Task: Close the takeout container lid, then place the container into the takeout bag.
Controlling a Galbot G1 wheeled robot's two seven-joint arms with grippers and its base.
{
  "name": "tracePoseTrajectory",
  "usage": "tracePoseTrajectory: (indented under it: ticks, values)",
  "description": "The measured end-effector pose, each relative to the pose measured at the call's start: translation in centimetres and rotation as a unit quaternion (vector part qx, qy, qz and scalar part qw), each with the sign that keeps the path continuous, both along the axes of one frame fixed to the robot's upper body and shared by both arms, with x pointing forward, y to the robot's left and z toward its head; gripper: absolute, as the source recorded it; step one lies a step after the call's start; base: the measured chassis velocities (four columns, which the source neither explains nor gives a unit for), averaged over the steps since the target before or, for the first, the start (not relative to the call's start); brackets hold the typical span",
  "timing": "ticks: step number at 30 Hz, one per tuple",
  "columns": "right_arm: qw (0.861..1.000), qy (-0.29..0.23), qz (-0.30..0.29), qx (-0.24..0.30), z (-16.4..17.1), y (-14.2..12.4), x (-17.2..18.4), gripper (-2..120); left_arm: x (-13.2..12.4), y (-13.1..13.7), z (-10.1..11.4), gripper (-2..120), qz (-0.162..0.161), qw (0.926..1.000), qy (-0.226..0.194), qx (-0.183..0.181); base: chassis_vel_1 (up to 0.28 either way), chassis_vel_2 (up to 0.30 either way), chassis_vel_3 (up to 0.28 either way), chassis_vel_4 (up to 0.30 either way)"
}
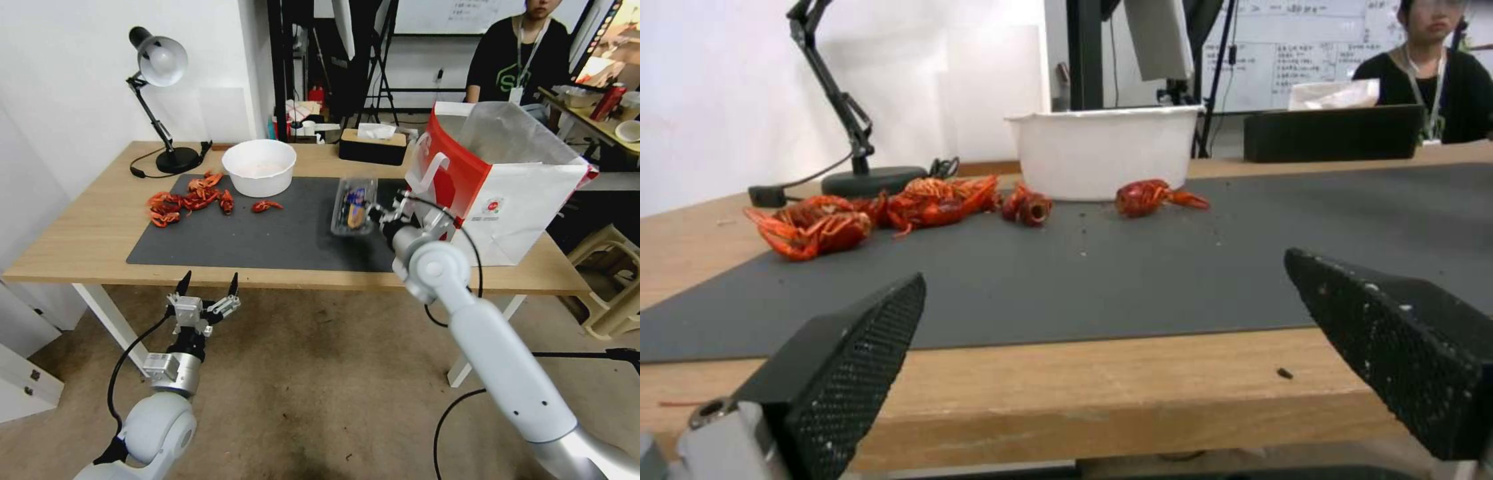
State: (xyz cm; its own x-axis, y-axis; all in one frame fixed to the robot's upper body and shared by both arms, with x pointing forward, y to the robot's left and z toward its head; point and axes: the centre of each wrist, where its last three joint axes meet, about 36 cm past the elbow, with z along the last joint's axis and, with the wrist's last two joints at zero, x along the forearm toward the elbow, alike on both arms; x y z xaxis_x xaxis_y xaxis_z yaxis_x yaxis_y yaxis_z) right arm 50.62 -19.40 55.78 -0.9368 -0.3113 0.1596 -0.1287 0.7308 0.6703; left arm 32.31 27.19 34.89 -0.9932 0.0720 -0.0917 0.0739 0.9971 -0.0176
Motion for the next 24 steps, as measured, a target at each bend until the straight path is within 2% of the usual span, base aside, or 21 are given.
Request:
tracePoseTrajectory:
  ticks: [1,3,5,7,9,10,13,14,19,22,24]
  values:
    - [1.000,-0.014,0.004,0.007,1.4,-0.4,-0.3,0,0.0,0.0,0.1,100,0.001,1.0000,-0.001,0.000,0.000,0.000,0.000,0.000]
    - [1.000,-0.022,0.005,0.010,2.1,-0.7,-0.5,0,0.0,0.0,0.1,100,0.001,1.0000,-0.001,0.000,0.000,0.000,0.000,0.000]
    - [0.998,-0.067,-0.004,0.021,6.0,-2.5,-1.3,0,0.1,0.1,0.3,100,0.004,1.0000,-0.003,0.000,0.000,0.000,0.000,0.000]
    - [0.997,-0.073,-0.008,0.021,6.5,-2.8,-1.4,0,0.1,0.1,0.3,100,0.004,1.0000,-0.003,0.000,0.000,0.000,0.000,0.000]
    - [0.993,-0.111,-0.045,0.017,9.6,-5.2,-1.6,0,0.1,0.0,0.4,100,0.005,1.0000,-0.004,0.000,0.000,0.000,0.000,0.000]
    - [0.993,-0.111,-0.045,0.017,9.6,-5.2,-1.6,0,0.1,0.0,0.4,100,0.005,1.0000,-0.004,0.000,0.000,0.000,0.000,0.000]
    - [0.987,-0.136,-0.089,0.001,11.8,-7.9,-1.2,0,0.0,-0.1,0.5,100,0.005,1.0000,-0.005,0.000,0.000,0.000,0.000,0.000]
    - [0.987,-0.136,-0.089,0.001,11.8,-7.9,-1.2,0,0.0,-0.1,0.5,100,0.005,1.0000,-0.005,0.000,0.000,0.000,0.000,0.000]
    - [0.978,-0.143,-0.150,-0.013,13.3,-11.6,-1.2,0,0.0,-0.3,0.8,100,0.003,1.0000,-0.007,-0.001,0.000,0.000,0.000,0.000]
    - [0.973,-0.131,-0.188,-0.024,13.3,-13.9,-1.6,0,-0.1,-0.4,0.9,100,0.002,1.0000,-0.008,-0.002,0.000,0.000,0.000,0.000]
    - [0.972,-0.122,-0.197,-0.034,13.0,-14.5,-1.8,0,-0.2,-0.5,0.9,100,0.001,1.0000,-0.008,-0.002,0.000,0.000,0.000,0.000]
